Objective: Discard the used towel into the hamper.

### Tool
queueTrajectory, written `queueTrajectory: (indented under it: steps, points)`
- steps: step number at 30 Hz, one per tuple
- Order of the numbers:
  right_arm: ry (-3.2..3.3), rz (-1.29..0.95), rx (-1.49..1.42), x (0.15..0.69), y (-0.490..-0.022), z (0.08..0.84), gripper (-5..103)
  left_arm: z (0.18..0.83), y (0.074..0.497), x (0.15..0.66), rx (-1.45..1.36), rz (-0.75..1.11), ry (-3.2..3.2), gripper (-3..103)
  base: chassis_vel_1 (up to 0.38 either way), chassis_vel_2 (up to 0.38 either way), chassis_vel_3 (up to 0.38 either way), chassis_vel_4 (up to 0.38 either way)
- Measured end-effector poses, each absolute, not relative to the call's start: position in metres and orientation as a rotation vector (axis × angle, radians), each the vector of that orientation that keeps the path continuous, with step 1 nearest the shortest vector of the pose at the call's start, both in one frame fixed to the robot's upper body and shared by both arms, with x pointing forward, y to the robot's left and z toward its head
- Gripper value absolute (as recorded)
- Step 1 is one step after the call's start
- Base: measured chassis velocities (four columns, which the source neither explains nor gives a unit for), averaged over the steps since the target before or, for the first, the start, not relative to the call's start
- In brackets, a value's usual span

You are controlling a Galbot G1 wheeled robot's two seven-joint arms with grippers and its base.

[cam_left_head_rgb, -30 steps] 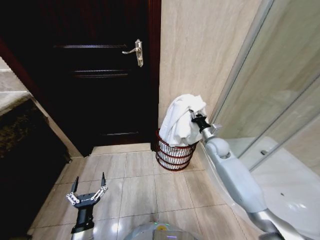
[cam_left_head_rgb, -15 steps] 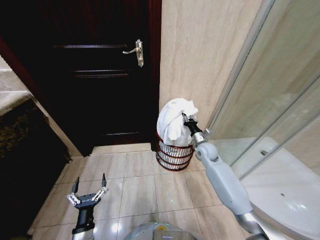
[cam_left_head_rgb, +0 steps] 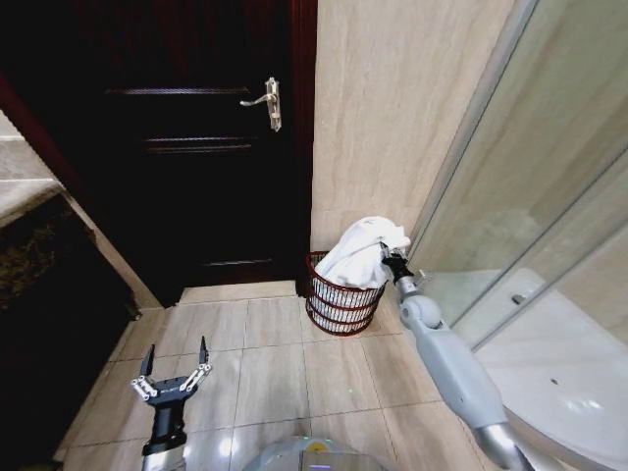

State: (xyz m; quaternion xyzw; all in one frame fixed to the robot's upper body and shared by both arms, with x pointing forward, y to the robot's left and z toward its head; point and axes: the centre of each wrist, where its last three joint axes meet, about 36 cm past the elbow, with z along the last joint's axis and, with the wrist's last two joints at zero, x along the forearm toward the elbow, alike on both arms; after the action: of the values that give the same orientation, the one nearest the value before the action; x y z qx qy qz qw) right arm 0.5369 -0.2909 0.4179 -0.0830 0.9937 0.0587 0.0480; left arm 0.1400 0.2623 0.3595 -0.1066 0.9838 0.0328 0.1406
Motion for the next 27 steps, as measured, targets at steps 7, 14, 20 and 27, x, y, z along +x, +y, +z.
queueTrajectory:
  steps: [7, 14, 20, 27]
  points:
    - [3.226, 0.102, -0.471, 0.512, -0.283, 0.455, 19, 0.36, 0.261, 0.14, -0.326, 0.076, 2.83, 100, 0.0, 0.0, 0.0, 0.0]
    - [3.43, -0.001, -0.526, 0.513, -0.277, 0.464, 19, 0.349, 0.262, 0.131, -0.355, 0.059, 2.825, 100, 0.0, 0.0, 0.0, 0.0]
    - [3.544, -0.018, -0.551, 0.514, -0.266, 0.481, 19, 0.346, 0.262, 0.132, -0.364, 0.048, 2.818, 100, 0.0, 0.0, 0.0, 0.0]
    - [3.782, 0.127, -0.603, 0.542, -0.248, 0.522, 19, 0.356, 0.258, 0.137, -0.352, 0.042, 2.79, 100, 0.0, 0.0, 0.0, 0.0]
